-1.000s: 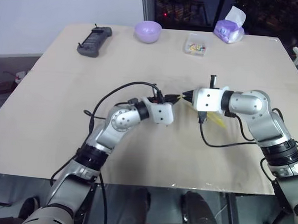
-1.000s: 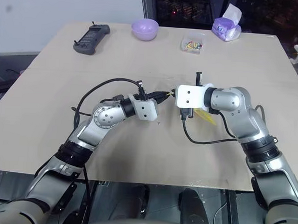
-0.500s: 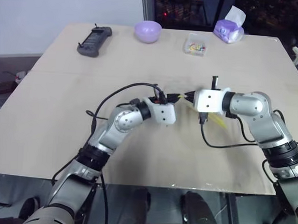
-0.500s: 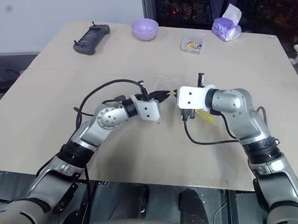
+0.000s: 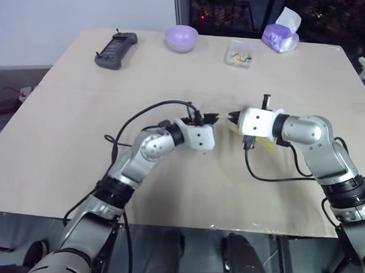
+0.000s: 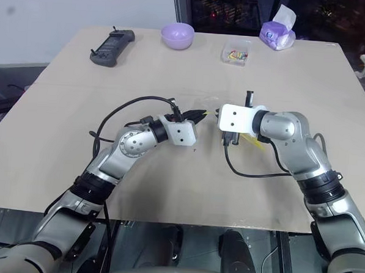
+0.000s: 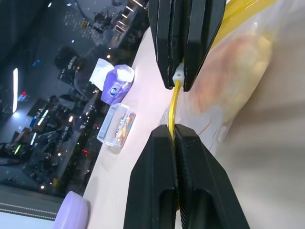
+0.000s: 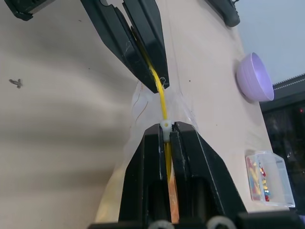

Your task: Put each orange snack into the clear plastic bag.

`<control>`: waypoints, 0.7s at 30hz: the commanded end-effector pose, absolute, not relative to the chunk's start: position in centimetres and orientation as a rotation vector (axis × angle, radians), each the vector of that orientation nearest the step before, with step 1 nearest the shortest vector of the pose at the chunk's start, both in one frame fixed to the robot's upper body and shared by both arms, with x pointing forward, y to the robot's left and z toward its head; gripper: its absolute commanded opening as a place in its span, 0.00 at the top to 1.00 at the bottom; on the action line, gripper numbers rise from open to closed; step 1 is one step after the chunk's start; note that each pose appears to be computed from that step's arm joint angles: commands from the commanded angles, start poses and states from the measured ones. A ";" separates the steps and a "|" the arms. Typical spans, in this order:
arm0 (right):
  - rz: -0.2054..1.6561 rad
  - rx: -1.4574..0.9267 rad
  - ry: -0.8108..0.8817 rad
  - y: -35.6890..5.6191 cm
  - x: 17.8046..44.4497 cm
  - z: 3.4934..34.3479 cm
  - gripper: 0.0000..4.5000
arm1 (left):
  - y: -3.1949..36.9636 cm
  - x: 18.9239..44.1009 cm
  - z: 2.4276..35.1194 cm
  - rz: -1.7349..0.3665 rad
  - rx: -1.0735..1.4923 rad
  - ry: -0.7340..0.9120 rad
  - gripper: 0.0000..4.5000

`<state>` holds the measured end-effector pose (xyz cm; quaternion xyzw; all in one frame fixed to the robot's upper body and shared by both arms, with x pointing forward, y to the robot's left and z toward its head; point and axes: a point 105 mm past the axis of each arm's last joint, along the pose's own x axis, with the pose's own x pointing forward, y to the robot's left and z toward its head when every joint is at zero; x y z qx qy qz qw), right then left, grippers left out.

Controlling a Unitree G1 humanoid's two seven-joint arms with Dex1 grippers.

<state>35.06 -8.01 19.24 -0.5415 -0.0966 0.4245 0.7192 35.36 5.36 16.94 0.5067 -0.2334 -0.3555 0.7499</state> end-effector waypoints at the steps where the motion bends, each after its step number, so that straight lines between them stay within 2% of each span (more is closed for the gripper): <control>1: 0.816 -1.208 -0.175 -10.8 36.0 20.5 1.00 | 9.6 37.3 16.4 -0.641 1.133 -0.378 1.00; 21: 0.736 -1.199 -0.086 -13.4 36.2 20.0 1.00 | 11.7 38.5 15.8 -0.544 1.141 -0.261 1.00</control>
